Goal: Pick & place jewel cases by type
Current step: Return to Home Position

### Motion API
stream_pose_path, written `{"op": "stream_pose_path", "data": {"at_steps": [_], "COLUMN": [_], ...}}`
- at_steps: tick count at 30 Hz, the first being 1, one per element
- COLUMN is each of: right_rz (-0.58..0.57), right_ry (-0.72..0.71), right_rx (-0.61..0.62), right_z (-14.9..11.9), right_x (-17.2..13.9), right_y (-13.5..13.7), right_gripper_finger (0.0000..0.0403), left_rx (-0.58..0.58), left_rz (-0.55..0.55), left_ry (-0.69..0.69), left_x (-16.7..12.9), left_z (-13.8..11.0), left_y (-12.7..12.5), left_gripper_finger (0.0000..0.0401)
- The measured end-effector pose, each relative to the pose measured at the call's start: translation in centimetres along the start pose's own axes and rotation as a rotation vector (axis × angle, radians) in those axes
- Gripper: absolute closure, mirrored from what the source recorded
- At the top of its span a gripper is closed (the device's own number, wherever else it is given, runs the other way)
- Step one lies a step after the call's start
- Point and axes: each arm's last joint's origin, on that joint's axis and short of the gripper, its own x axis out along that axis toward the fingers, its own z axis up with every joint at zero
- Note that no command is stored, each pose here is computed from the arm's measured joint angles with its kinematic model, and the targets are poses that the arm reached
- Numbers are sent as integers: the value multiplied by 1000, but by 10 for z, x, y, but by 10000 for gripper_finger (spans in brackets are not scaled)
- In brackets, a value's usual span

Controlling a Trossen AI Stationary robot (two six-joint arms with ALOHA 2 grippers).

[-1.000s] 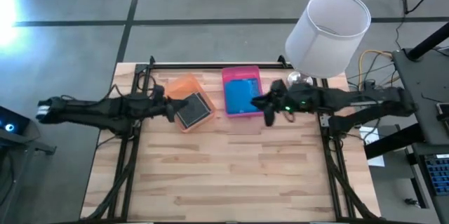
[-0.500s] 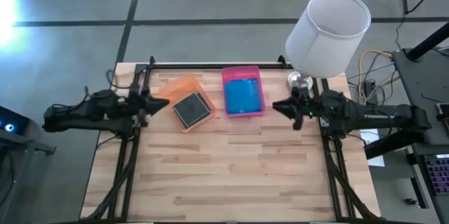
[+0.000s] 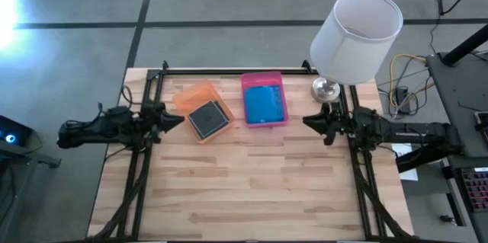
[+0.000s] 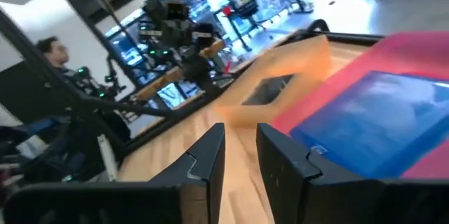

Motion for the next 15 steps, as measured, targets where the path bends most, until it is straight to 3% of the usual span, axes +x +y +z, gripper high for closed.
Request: {"op": "stream_pose_path", "data": {"at_steps": [8,15], "right_rz": [17,60], "right_ry": [-24,-27], "right_rx": [0,0], "right_z": [2,-1], "right_x": [-3,-6], "right_y": [1,4], "right_gripper_finger": [329,320], "left_rx": [25,23], "left_rz": [92,84], "left_ry": [135,119], "left_x": [15,14], "left_z": [-47,-44], "left_y": [29,28], "left_gripper_finger": [401,401]}}
